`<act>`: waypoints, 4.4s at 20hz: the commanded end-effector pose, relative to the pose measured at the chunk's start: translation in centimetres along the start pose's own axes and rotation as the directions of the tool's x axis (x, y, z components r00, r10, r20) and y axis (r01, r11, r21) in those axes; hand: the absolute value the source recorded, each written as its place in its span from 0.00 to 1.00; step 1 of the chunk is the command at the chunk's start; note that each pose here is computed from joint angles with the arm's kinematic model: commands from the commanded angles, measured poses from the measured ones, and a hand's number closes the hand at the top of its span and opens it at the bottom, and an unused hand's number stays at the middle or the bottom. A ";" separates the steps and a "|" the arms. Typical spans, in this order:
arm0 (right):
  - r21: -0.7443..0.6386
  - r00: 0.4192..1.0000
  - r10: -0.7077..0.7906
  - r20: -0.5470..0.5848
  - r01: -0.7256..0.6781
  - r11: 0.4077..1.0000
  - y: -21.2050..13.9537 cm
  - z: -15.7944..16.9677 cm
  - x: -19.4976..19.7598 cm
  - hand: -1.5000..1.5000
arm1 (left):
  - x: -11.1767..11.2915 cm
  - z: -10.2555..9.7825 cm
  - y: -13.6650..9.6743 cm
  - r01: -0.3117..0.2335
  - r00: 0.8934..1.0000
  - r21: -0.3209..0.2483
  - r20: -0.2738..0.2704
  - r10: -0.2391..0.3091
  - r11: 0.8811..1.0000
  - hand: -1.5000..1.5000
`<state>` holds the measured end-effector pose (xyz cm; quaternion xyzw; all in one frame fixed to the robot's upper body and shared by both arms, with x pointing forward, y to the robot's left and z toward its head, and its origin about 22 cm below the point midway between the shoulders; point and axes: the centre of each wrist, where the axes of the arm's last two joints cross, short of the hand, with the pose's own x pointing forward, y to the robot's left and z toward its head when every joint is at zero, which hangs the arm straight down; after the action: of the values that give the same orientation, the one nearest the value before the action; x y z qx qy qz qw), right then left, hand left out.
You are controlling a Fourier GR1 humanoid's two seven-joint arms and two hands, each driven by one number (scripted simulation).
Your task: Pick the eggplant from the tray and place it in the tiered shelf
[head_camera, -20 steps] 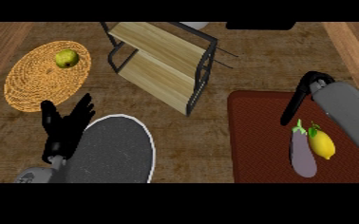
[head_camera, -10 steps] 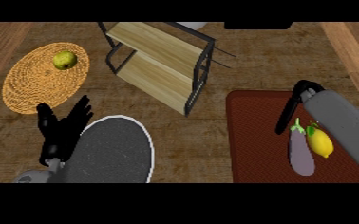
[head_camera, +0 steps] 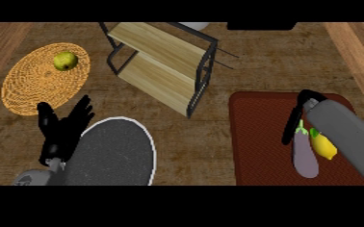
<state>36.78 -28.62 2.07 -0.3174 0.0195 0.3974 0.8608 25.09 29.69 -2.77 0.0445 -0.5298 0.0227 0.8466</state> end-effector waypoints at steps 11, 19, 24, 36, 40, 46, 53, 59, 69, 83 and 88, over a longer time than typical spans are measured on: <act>-0.020 0.994 0.004 -0.109 -0.006 1.000 3.0 -2.7 -1.9 0.00 | 0.8 -0.5 -0.3 0.004 1.000 0.008 -0.008 -0.003 1.000 0.50; 0.163 0.986 0.163 0.024 -0.164 0.973 7.7 -3.3 -1.4 1.00 | -1.1 0.6 -0.4 0.008 1.000 -0.010 -0.005 -0.008 1.000 0.50; 0.140 0.994 0.062 0.091 -0.074 0.987 5.8 -1.4 -1.2 1.00 | -0.1 0.5 -0.1 -0.002 1.000 0.015 -0.012 0.002 1.000 0.50; -0.181 0.640 -0.127 0.758 0.393 0.902 11.2 23.1 14.0 1.00 | -0.4 -0.1 -1.9 0.043 0.998 -0.084 -0.037 -0.047 0.996 0.50; -0.267 0.545 -0.090 0.834 0.541 0.798 12.3 28.6 15.3 1.00 | 0.5 -0.4 -2.3 0.036 0.999 -0.093 -0.014 -0.037 0.995 0.50; -0.392 0.510 -0.043 0.859 0.709 0.587 10.2 34.6 15.8 1.00 | 0.3 -0.5 -2.4 0.054 0.998 -0.081 -0.033 -0.056 0.995 0.50; -0.440 0.507 -0.054 0.860 0.791 0.426 7.9 40.2 15.7 1.00 | 0.8 -1.1 -2.0 0.048 0.998 -0.061 -0.031 -0.050 0.997 0.50; -0.460 0.519 -0.101 0.849 0.820 0.341 4.6 44.0 15.7 1.00 | 0.2 -0.6 -1.5 0.042 0.998 -0.052 -0.033 -0.044 0.998 0.50; -0.495 0.533 -0.179 0.827 0.841 0.220 1.0 48.3 15.2 1.00 | 0.2 -0.7 -1.9 0.023 1.000 -0.028 -0.017 -0.023 0.999 0.50; -0.535 0.597 -0.187 0.780 0.792 0.293 -0.6 47.4 15.8 1.00 | -0.4 -0.9 -3.1 0.025 1.000 -0.020 0.009 -0.025 0.999 0.50; -0.540 0.603 -0.200 0.772 0.789 0.294 -0.8 44.1 16.9 1.00 | 1.1 -0.4 -1.3 0.012 1.000 -0.035 0.002 -0.012 0.999 0.50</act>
<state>38.94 7.15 34.12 -0.5414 -0.5936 0.1729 0.5697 25.90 28.03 -2.53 0.0356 -0.5348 0.0054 0.8442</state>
